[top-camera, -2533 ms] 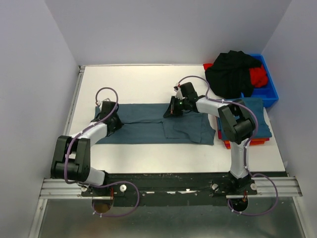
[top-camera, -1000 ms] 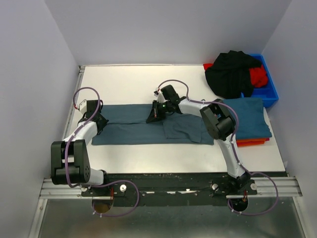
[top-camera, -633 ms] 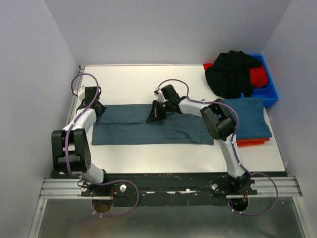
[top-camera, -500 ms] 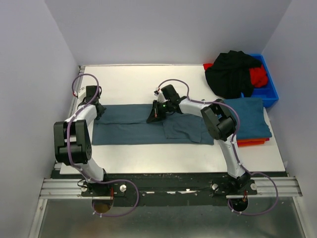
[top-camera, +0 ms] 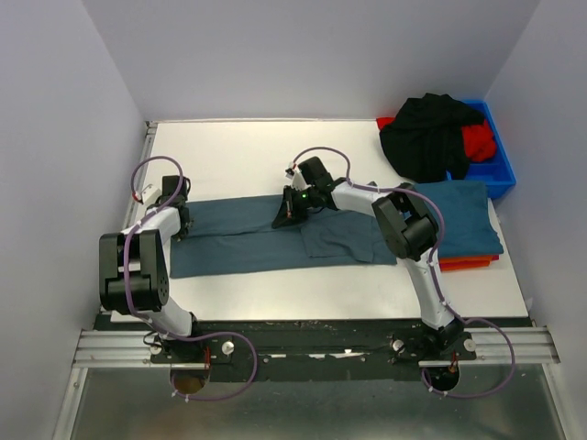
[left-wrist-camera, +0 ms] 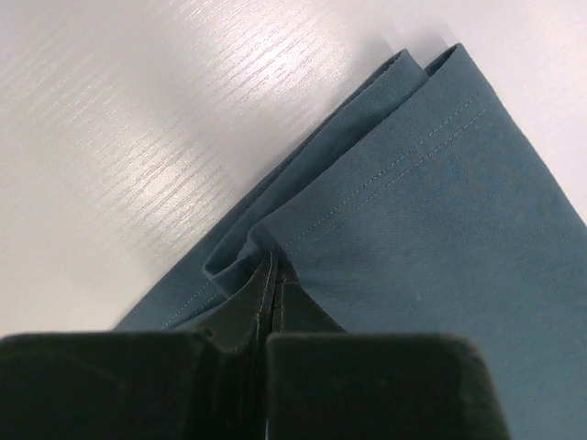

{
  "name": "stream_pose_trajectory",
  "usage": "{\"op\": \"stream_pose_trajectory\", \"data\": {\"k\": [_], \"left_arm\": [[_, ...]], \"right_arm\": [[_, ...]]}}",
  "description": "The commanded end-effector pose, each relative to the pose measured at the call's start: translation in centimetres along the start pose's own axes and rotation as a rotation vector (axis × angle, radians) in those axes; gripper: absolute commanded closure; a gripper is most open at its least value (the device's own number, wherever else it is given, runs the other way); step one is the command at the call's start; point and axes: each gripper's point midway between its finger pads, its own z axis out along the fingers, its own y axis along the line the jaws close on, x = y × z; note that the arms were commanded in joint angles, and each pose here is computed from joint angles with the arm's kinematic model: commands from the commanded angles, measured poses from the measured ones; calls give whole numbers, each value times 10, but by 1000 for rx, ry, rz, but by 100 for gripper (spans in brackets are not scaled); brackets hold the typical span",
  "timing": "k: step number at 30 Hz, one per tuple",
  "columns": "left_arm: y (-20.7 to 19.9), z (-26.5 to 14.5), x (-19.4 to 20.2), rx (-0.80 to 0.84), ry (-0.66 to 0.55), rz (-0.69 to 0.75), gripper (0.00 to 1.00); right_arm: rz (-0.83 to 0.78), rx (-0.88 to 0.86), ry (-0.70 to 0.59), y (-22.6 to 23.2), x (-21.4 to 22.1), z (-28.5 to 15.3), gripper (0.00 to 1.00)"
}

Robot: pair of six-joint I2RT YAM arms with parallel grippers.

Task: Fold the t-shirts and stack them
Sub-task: Fold the other side of the tshirt into a rectangle

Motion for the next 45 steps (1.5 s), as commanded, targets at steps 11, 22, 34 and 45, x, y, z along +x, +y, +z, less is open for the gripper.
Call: {"op": "stream_pose_trajectory", "data": {"k": [11, 22, 34, 45], "left_arm": [[13, -2, 30, 38, 84, -63, 100], [7, -29, 1, 90, -1, -93, 100], [-50, -106, -14, 454, -127, 7, 100], [-65, -59, 2, 295, -74, 116, 100]], "right_arm": [[-33, 38, -31, 3, -6, -12, 99], [-114, 95, -124, 15, -16, -42, 99], [246, 550, -447, -86, 7, -186, 99], [406, 882, -455, -158, -15, -234, 99]]}}
